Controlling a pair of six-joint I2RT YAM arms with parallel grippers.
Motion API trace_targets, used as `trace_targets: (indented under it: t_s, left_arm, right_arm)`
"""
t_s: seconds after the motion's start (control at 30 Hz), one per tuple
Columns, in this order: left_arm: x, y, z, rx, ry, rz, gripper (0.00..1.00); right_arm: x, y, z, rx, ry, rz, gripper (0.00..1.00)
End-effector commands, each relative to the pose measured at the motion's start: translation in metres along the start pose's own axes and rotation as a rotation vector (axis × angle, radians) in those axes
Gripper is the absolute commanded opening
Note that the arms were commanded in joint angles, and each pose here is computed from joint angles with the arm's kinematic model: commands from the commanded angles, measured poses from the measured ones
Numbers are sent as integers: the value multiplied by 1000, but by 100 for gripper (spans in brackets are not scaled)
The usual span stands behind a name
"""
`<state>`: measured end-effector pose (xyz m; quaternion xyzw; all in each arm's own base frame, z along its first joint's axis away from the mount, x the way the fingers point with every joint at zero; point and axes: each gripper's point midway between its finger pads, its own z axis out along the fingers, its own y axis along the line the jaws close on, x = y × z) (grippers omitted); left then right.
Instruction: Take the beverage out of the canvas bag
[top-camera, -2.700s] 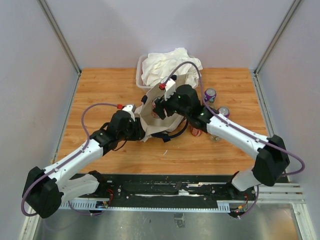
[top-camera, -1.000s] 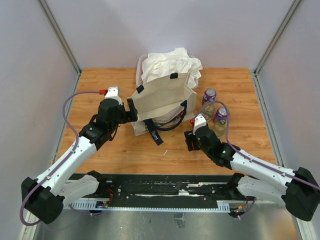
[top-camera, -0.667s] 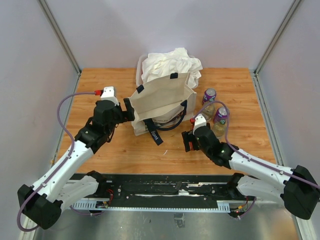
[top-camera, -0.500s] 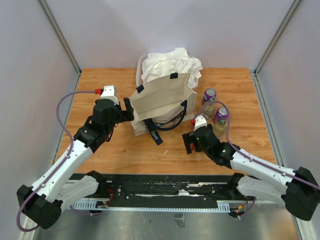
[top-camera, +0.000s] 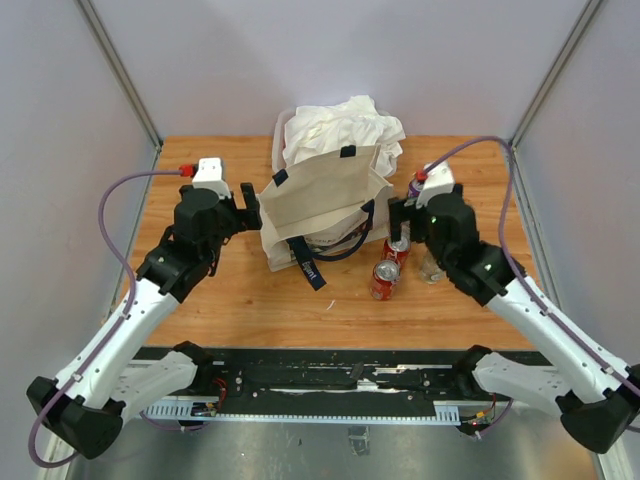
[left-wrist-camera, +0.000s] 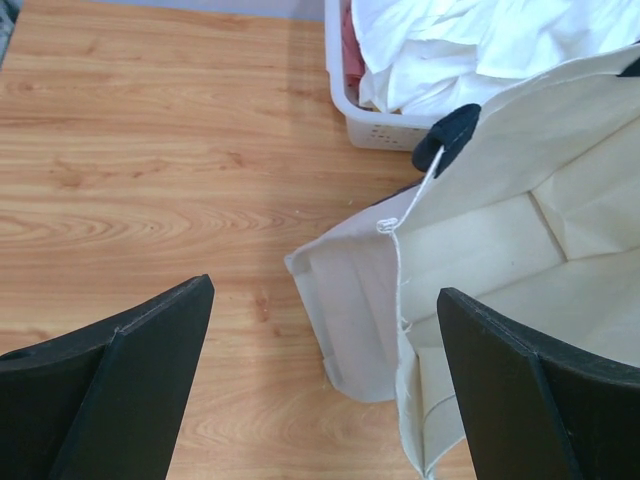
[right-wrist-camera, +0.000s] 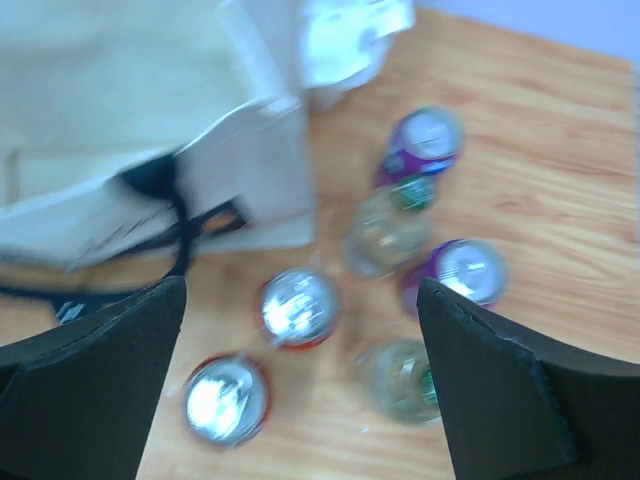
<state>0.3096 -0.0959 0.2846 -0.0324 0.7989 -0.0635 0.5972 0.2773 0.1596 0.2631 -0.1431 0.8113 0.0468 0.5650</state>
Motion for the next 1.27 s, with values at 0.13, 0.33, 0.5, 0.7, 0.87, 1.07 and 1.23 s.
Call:
trace_targets:
  t_s: [0.13,0.33,0.5,0.7,0.87,1.07,1.23]
  left_arm:
    - [-13,26,12,-124,-39,37,100]
    - [-35,49,10,-207,-124,7,100]
    - [-56,58,-2,-247,-215,-31,100]
    - [-54,69,-5,-308,-236,-79,100]
    - [-49,72,-12,-303,-259,-79,100]
    - [-46,81,-25,-319,-298,-87,100]
    - [-45,86,-30,-336,-293,-81,100]
  right_arm:
    - [-21,-158,13,366,3,212,98]
    - [4,-246,0,535,14,524,98]
    - [13,-259,-20,622,-16,496,98]
    - [25,-255,-24,626,12,485,98]
    - [29,-252,-28,624,19,485,98]
    - [28,-251,-27,614,13,491,98]
    - [27,-251,-25,611,7,495,98]
